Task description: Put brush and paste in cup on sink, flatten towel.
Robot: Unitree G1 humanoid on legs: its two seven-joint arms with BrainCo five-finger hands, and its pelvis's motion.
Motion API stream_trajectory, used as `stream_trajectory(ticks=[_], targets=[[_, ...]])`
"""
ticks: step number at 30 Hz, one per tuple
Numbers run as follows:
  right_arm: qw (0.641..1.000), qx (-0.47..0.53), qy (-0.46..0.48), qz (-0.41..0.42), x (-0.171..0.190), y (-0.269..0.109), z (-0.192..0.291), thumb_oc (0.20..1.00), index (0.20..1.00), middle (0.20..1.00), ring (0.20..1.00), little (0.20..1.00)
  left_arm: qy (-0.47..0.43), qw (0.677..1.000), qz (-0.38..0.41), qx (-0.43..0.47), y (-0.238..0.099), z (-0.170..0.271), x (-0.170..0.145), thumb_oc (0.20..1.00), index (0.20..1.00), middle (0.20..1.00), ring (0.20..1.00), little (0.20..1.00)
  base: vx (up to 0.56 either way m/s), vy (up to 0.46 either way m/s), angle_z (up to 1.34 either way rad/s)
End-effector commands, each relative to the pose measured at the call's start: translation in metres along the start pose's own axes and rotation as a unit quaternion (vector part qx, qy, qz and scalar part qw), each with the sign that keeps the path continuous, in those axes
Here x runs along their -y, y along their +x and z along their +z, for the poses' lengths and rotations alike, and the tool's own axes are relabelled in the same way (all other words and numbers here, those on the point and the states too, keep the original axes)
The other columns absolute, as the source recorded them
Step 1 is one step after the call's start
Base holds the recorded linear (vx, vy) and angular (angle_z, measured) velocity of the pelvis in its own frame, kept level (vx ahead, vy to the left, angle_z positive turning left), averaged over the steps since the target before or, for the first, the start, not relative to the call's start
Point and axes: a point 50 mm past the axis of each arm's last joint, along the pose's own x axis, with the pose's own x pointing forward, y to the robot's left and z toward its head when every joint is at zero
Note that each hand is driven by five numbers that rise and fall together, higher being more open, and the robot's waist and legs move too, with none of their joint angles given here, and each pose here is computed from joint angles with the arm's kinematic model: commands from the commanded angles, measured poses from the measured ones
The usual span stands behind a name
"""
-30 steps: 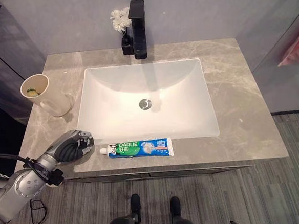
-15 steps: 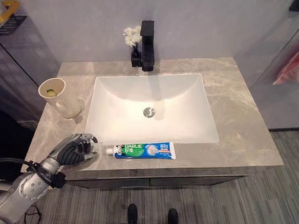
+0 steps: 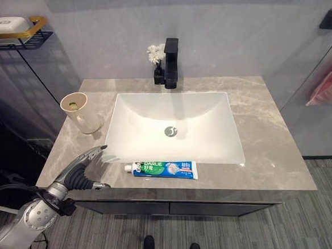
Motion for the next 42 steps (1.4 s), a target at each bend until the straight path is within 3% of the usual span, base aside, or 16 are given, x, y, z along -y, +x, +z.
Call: stream_trajectory(ticks=[1,13,23,42], targets=[[1.0,-0.016,-0.002,-0.003,-0.002,0.0,-0.003,1.0,1.0,1.0,1.0,1.0,0.003,0.996,0.057,0.068,0.014,0.026,-0.022,1.0,1.0,1.0,1.0,1.0,0.0,0.0,0.0],[1.0,-0.03,-0.009,0.004,-0.007,-0.002,-0.013,1.0,1.0,1.0,1.0,1.0,0.015,0.989,0.066,0.131,0.025,0.051,-0.025,1.0,1.0,1.0,1.0,1.0,0.01,-0.009,-0.06],[1.0,-0.027,-0.011,-0.004,-0.001,-0.001,-0.011,1.0,1.0,1.0,1.0,1.0,0.068,0.985,0.007,0.161,0.034,0.06,-0.01,1.0,1.0,1.0,1.0,1.0,0.02,-0.015,-0.08],[1.0,-0.014,-0.009,-0.024,0.008,0.002,-0.003,1.0,1.0,1.0,1.0,1.0,0.079,0.986,-0.062,0.136,0.028,0.047,0.016,1.0,1.0,1.0,1.0,1.0,-0.01,0.003,-0.03]])
